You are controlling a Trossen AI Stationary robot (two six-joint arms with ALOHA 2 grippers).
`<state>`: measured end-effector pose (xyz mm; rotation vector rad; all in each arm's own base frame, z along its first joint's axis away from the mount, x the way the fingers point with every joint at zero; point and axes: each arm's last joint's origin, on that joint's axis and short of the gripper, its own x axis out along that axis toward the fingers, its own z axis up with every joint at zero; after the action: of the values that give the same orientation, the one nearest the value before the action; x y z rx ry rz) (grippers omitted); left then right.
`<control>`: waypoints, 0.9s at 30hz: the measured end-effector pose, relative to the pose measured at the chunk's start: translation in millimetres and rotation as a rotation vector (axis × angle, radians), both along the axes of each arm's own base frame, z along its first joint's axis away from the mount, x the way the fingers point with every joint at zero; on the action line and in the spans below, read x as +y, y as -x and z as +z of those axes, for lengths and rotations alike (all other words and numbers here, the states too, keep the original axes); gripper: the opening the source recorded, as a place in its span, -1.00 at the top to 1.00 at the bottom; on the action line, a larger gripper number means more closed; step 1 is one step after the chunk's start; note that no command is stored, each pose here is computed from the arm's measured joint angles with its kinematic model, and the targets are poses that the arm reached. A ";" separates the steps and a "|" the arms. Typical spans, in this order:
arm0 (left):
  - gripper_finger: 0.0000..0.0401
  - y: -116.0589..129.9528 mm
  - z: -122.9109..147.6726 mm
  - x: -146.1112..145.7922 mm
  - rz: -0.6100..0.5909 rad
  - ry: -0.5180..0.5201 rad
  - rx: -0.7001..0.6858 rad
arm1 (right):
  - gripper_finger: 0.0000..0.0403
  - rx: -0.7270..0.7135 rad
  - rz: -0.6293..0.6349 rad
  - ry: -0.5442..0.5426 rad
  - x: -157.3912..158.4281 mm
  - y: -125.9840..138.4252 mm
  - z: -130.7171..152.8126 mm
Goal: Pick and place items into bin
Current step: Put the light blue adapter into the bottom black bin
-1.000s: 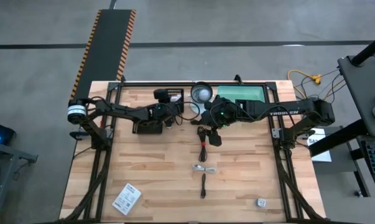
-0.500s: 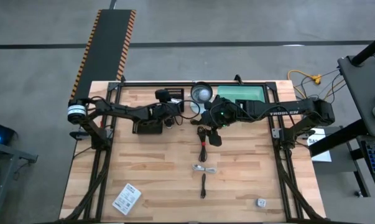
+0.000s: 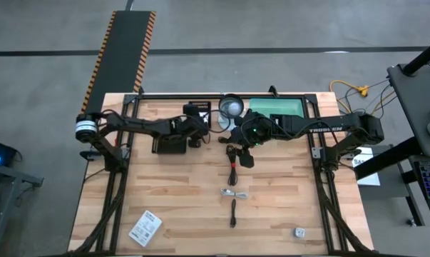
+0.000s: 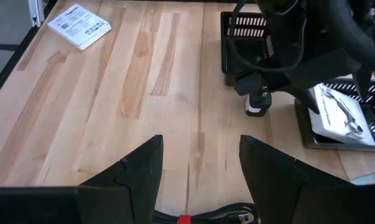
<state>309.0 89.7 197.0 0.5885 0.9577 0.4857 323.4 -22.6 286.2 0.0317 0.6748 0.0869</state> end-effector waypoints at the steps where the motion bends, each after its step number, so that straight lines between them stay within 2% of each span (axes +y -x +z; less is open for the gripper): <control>1: -0.01 0.2 1.0 2.0 -0.007 0.013 -0.006 | 0.01 0.000 0.000 0.000 0.0 0.0 0.0; 10: -0.01 5.9 12.9 10.1 -0.012 0.052 -0.026 | 0.01 0.023 -0.028 -0.037 0.2 1.1 -1.4; 13: -0.01 8.4 24.2 4.7 -0.137 0.155 -0.094 | 0.01 0.037 -0.031 -0.041 0.3 2.0 -2.4; 20: -0.01 21.2 53.1 -15.8 -0.507 0.483 -0.271 | 0.01 0.062 -0.070 -0.088 0.4 3.3 -3.8; 24: -0.01 30.3 66.4 -25.4 -0.661 0.577 -0.324 | 0.01 0.073 -0.134 -0.163 0.5 4.5 -2.9; 27: -0.01 37.7 69.4 -30.0 -0.705 0.599 -0.334 | 0.01 0.107 -0.180 -0.220 2.6 6.5 -2.8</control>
<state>271.3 59.6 266.4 0.2512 0.4819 -0.3276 316.9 -20.0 283.4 0.3103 0.7640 -0.0143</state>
